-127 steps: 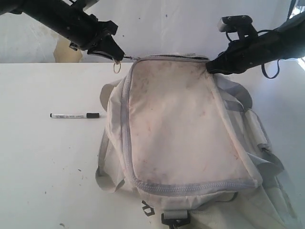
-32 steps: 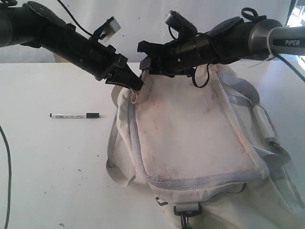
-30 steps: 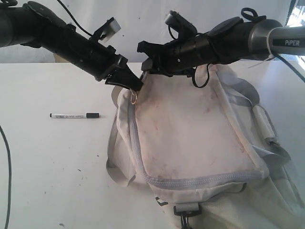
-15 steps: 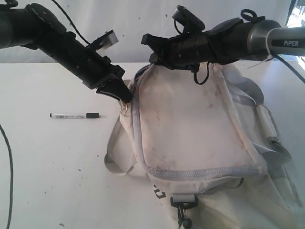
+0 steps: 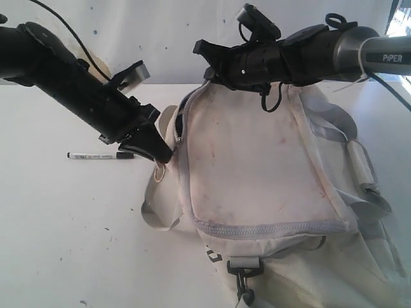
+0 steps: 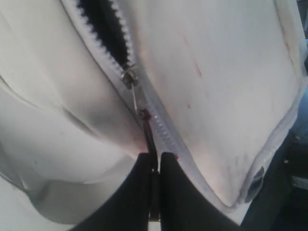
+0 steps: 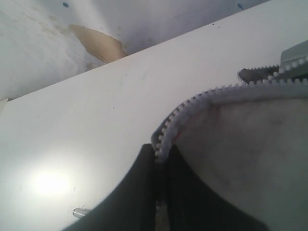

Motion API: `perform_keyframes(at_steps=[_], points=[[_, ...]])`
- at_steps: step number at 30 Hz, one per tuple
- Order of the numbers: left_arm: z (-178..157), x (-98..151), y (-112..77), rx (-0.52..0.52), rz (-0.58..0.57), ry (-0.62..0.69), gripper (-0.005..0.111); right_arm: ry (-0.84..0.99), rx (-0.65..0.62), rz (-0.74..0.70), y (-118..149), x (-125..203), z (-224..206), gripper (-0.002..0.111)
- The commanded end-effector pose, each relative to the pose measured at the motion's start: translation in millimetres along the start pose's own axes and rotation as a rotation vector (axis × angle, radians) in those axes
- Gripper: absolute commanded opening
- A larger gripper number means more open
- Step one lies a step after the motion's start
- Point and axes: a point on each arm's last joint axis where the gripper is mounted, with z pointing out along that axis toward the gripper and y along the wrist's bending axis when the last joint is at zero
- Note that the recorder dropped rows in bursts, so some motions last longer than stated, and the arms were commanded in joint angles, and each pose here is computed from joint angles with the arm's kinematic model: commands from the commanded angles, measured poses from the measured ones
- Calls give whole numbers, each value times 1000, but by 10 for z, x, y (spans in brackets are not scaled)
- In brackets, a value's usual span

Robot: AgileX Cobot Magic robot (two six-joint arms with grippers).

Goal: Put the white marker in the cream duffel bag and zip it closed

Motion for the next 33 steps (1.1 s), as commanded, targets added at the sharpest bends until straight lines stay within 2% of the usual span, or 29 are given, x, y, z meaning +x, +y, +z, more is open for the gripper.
perform_keyframes(at_steps=[1,9,14,20,23,26,27,28,29,31,33], points=[[-51,230,-161,27,-31,24,0,-11,-3,-3,16,-31,-17,0],[53,658,-215,90,-144,73,0,-5,-2,-18,16,-25,-17,0],[151,849,-205,142,-229,88,0,20,-10,-42,23,-2,-17,0],[228,990,-181,172,-268,105,0,22,-6,-56,19,0,-17,0],[238,1007,-178,178,-238,104,0,24,-7,-58,19,2,-17,0],[234,957,-208,219,-152,43,1,39,-16,-60,27,15,-18,0],[232,939,-218,232,-135,22,2,44,-19,-59,30,20,-18,0],[229,914,-232,250,-100,-9,12,58,-29,-59,38,33,-19,0],[228,908,-235,254,-98,-16,17,63,-32,-59,42,38,-19,0],[233,893,-214,230,-102,-33,40,74,-38,-62,47,47,-20,0],[235,893,-205,220,-100,-34,55,79,-41,-64,49,53,-20,0]])
